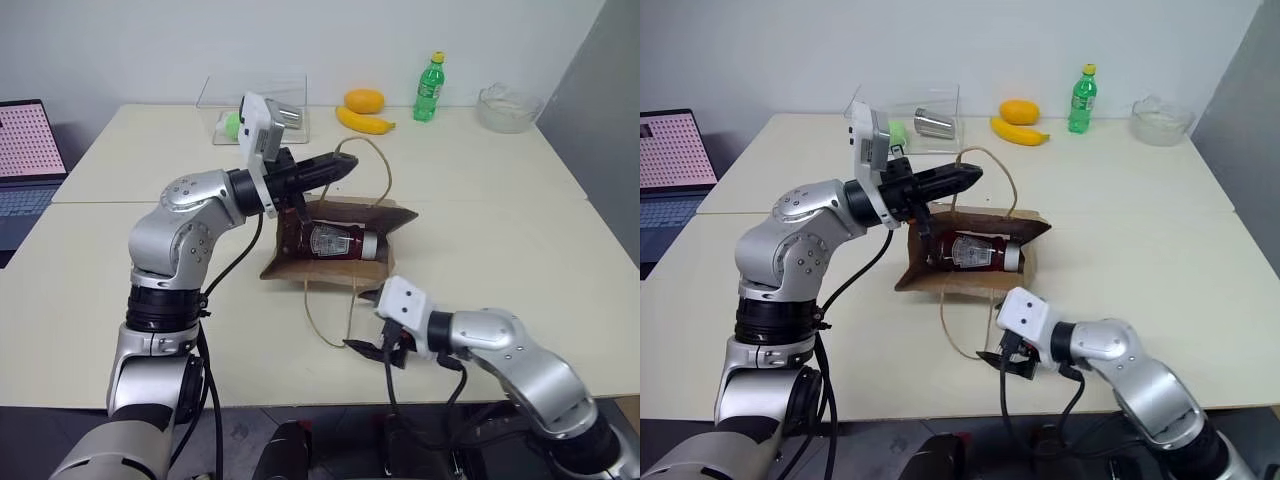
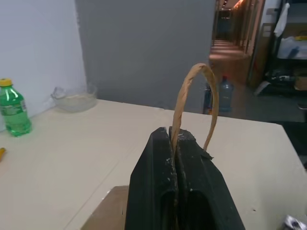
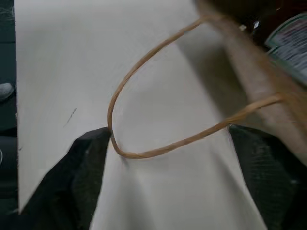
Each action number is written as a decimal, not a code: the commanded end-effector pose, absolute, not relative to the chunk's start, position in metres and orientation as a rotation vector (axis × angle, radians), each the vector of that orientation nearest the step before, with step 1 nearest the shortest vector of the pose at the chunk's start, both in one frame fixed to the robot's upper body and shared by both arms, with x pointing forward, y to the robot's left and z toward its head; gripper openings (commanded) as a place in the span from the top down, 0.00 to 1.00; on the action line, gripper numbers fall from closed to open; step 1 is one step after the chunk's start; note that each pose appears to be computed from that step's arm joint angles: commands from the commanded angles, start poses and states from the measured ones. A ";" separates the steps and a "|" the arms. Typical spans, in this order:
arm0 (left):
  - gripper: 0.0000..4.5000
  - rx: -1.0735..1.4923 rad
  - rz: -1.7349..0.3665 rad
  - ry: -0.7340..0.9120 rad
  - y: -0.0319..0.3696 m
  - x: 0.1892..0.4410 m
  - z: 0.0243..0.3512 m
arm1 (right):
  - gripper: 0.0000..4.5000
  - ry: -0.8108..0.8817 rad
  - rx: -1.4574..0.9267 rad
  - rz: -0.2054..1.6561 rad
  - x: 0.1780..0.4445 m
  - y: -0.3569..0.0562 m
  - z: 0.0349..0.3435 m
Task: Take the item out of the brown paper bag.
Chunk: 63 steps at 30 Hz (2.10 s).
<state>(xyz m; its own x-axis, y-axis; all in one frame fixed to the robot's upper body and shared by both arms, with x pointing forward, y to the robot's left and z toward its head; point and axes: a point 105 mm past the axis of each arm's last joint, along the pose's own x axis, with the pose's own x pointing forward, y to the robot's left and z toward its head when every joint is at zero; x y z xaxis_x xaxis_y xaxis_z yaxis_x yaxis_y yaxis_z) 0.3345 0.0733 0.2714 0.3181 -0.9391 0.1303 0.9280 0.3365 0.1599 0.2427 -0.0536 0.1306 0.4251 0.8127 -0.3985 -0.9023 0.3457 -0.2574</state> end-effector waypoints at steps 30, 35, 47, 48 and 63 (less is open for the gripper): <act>1.00 -0.009 -1.266 -0.311 0.064 0.326 0.291 | 0.00 0.093 -0.866 0.894 0.341 -0.011 0.166; 1.00 -0.003 -1.246 -0.325 0.067 0.330 0.294 | 0.00 0.049 -1.071 0.913 0.345 -0.012 0.157; 1.00 0.015 -1.216 -0.340 0.073 0.333 0.295 | 0.00 0.064 -1.237 0.939 0.353 -0.006 0.138; 1.00 0.017 -1.215 -0.341 0.073 0.333 0.294 | 0.00 0.078 -1.244 0.942 0.355 -0.006 0.134; 1.00 0.031 -1.178 -0.329 0.078 0.338 0.288 | 0.31 0.095 -1.191 0.939 0.369 -0.007 0.131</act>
